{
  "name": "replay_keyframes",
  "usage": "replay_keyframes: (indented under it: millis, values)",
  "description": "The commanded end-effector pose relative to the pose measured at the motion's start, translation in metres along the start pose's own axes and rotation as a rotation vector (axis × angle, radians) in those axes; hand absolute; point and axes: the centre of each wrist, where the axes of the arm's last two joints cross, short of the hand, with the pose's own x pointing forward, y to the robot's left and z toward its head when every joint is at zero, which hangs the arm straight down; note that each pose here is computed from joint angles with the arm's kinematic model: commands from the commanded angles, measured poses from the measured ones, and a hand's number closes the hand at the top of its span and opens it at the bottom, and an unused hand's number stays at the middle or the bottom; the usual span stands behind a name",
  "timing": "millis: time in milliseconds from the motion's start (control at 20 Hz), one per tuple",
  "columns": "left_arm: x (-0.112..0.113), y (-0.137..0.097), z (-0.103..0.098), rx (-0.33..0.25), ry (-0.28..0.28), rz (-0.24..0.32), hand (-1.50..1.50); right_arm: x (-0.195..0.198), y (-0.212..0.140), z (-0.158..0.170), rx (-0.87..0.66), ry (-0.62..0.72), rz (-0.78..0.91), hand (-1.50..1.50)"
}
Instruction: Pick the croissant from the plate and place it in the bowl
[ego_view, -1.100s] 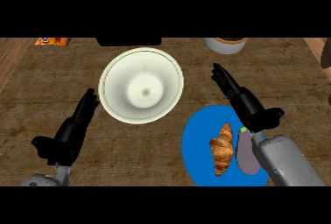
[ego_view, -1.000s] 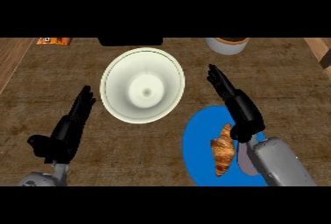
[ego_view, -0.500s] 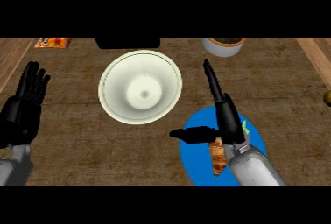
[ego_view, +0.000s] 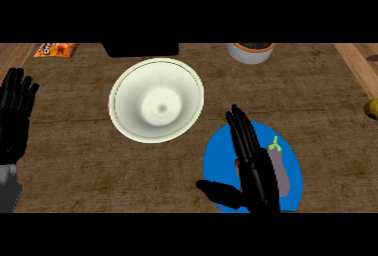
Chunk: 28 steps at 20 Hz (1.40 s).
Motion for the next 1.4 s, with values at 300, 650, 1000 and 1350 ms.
replay_keyframes:
  millis: [300, 650, 1000, 1350]
  values:
    - [0.007, 0.012, -0.008, 0.033, -0.009, -0.004, 0.00, 0.038, -0.064, 0.015, 0.237, 0.284, 0.391, -1.50]
    - [0.007, -0.006, -0.006, -0.040, -0.020, 0.019, 0.00, 0.085, -0.099, 0.027, 0.485, 0.424, 0.572, -1.50]
    - [-0.001, -0.015, -0.016, -0.039, -0.039, 0.034, 0.00, 0.105, -0.102, 0.029, 0.528, 0.514, 0.567, -1.50]
    - [0.005, -0.008, -0.018, -0.035, -0.039, 0.010, 0.00, 0.065, -0.103, 0.000, 0.539, 0.571, 0.524, -1.50]
